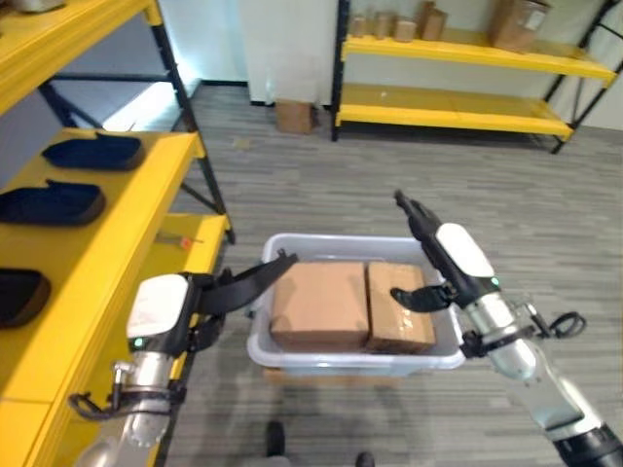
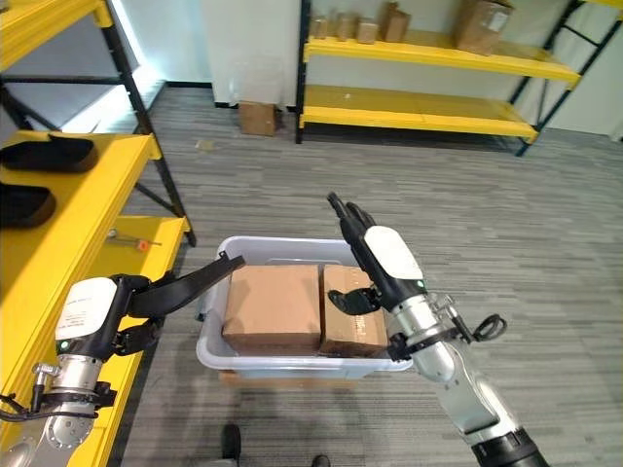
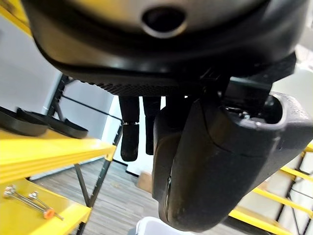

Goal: Move parts from the plastic box to the shelf.

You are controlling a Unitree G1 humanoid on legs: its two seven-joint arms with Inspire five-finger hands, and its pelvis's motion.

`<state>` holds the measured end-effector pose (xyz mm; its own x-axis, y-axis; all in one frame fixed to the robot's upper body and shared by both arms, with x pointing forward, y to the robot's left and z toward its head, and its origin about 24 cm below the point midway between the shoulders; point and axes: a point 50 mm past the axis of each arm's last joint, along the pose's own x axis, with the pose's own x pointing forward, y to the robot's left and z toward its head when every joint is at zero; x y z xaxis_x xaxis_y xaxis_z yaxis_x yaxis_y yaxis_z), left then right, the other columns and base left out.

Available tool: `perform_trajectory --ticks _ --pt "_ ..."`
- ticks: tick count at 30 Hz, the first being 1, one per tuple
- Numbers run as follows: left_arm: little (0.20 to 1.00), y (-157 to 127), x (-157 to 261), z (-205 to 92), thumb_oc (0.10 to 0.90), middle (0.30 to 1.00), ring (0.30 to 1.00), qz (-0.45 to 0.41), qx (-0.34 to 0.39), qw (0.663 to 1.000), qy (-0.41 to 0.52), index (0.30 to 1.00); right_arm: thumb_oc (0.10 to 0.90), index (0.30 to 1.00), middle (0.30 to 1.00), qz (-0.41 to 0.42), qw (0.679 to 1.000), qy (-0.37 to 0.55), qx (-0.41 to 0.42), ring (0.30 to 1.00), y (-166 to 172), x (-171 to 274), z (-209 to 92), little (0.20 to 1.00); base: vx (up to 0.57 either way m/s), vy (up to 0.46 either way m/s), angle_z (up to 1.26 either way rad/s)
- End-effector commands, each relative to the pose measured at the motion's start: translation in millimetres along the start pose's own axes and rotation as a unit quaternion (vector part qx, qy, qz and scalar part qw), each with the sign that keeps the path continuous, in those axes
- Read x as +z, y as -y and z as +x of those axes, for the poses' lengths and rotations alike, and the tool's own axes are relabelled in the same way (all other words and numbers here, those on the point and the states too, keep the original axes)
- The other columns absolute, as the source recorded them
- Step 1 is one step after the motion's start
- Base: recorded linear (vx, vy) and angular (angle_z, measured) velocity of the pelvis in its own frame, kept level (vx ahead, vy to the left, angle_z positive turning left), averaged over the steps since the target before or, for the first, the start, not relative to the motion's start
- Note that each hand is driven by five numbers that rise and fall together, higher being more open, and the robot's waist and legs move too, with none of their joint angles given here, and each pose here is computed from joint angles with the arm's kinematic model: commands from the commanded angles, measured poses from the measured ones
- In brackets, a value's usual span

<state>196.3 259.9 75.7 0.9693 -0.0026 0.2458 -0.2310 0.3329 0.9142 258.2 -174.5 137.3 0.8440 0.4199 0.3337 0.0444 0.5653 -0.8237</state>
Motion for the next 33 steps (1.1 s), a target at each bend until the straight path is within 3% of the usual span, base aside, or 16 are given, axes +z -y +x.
perform_trajectory --ticks 1,8,18,33 --pt "0.3 -46 33 43 0.4 0.3 0.3 -0.011 0.171 0.98 0.104 0.3 0.9 1.0 1.0 -0.009 0.987 0.118 -0.111 1.0 43 33 30 1.0 -0.18 -0.049 0.86" --pt "0.3 -48 56 56 0.4 0.3 0.3 -0.031 0.19 0.969 0.154 0.3 0.9 1.0 1.0 -0.012 0.985 0.12 -0.121 1.0 37 36 33 1.0 -0.14 -0.091 0.69" --pt "0.3 -37 68 50 0.4 0.3 0.3 -0.039 0.16 0.97 0.181 0.3 0.9 1.0 1.0 0.004 0.992 0.041 -0.12 1.0 28 12 2 1.0 0.0 0.156 0.83" --pt "0.3 -31 63 40 0.4 0.3 0.3 -0.033 0.124 0.976 0.174 0.3 0.9 1.0 1.0 0.015 0.996 -0.004 -0.092 1.0 7 2 -3 1.0 -0.06 0.187 0.11"
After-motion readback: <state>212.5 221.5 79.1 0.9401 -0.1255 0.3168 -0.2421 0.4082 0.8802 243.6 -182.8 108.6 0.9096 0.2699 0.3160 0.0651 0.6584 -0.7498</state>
